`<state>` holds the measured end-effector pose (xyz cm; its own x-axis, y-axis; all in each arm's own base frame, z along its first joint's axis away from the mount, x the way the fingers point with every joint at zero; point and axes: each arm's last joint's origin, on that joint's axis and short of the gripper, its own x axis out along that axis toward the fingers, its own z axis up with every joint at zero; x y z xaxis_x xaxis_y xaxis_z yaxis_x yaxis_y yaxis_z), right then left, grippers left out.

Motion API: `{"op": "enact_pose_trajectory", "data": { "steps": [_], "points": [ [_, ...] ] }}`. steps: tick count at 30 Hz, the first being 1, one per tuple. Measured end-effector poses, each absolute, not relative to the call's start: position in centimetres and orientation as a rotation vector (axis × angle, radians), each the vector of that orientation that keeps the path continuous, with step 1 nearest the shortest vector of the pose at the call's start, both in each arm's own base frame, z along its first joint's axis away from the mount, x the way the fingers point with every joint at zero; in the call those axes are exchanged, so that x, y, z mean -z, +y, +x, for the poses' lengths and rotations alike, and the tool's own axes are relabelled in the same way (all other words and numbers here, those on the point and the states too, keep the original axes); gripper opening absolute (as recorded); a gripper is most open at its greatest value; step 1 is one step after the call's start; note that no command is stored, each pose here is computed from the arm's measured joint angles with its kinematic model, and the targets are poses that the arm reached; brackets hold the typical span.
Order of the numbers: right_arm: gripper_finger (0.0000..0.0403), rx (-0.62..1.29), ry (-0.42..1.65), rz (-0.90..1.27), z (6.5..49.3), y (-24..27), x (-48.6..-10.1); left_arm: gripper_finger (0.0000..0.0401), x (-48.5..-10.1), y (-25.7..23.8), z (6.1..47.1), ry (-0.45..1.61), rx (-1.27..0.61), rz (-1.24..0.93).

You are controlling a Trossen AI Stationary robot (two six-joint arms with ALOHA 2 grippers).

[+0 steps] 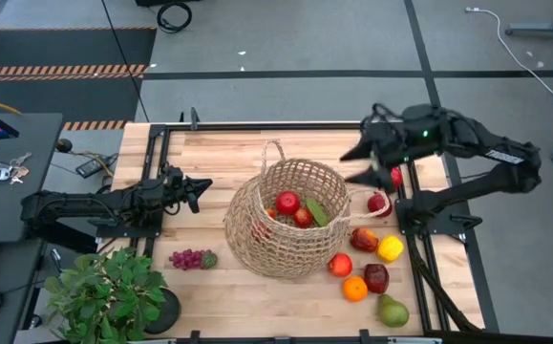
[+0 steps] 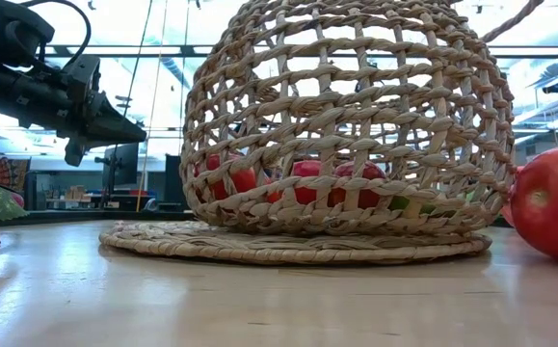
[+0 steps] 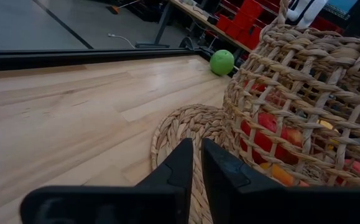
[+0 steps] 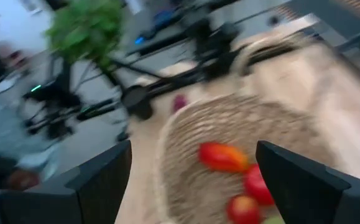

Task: Build produce basket
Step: Put the orange into the brown basket

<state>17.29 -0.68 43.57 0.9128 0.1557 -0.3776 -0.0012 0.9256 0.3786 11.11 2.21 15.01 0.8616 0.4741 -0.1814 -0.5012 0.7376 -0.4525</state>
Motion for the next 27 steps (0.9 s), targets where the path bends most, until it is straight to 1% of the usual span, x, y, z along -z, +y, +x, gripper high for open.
{"op": "enact_pose_trajectory", "data": {
  "steps": [6,9,12,16,21,27],
  "points": [
    [0.0348,-0.285,0.532,0.438,19.1,3.9,-42.6,0.0033,-15.0,2.2,11.1,0.055,-0.536,-0.513],
    [0.0348,-0.312,0.601,0.456,19.9,6.2,-41.8,0.0033,-15.0,2.2,11.1,0.055,-0.536,-0.513],
    [0.0348,-0.275,0.663,0.487,20.6,8.3,-40.9,0.0036,-15.0,2.2,11.1,0.055,-0.536,-0.513],
    [0.0348,-0.178,0.759,0.516,21.5,11.1,-39.0,0.0040,-15.0,2.2,11.1,0.055,-0.536,-0.512],
    [0.0348,-0.114,0.870,0.594,22.7,14.4,-36.7,0.0036,-15.0,2.2,11.1,0.055,-0.536,-0.513],
    [0.0348,-0.072,0.994,0.716,22.2,17.3,-35.1,0.0033,-15.0,2.2,11.1,0.055,-0.536,-0.513]
  ]
}}
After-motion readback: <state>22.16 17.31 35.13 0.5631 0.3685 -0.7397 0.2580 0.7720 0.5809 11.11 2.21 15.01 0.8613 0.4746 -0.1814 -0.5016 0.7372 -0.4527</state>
